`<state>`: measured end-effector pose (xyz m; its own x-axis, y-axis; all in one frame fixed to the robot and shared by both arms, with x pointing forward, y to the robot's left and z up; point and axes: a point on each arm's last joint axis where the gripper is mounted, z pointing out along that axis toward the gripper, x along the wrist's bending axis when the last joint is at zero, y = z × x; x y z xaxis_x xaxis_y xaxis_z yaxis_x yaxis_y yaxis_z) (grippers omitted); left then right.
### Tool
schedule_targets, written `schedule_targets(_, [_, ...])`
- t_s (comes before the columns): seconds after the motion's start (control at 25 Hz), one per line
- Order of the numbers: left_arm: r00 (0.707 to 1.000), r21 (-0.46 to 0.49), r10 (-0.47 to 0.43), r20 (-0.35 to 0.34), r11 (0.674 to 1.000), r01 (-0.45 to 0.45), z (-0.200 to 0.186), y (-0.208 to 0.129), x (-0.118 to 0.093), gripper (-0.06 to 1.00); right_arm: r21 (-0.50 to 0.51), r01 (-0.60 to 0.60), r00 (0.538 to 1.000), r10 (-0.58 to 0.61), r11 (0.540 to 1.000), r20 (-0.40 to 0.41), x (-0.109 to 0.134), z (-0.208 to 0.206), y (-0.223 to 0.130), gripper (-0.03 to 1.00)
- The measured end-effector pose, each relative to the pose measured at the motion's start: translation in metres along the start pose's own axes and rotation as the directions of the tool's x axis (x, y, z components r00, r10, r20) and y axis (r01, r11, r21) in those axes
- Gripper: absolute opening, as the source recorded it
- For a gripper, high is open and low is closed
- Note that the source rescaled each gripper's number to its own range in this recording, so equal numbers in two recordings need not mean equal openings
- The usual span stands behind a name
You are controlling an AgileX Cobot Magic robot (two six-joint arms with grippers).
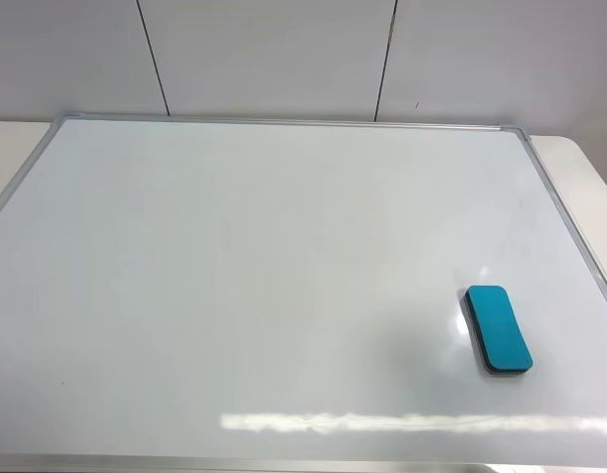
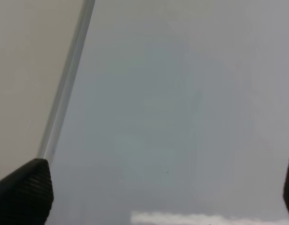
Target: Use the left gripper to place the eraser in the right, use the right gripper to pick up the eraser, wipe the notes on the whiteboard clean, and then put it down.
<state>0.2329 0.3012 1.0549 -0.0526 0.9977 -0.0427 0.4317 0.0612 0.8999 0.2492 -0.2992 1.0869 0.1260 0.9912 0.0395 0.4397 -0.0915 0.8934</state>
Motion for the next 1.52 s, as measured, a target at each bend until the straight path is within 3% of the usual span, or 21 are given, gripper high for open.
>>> schedule_targets(0.32, [1.000,0.000,0.000,0.000,1.000,0.000,0.000,0.000,0.000,1.00,-0.099,0.045,0.997,-0.051,0.994,-0.061,0.005,-0.017,-0.014,1.00])
schedule_targets(0.64, [1.000,0.000,0.000,0.000,1.000,0.000,0.000,0.000,0.000,1.00,-0.001,0.075,0.996,-0.075,0.997,-0.051,0.003,0.001,-0.037,1.00])
schedule_targets(1.52, [1.000,0.000,0.000,0.000,1.000,0.000,0.000,0.000,0.000,1.00,0.002,0.076,0.996,-0.076,0.997,-0.048,0.003,0.001,-0.037,1.00])
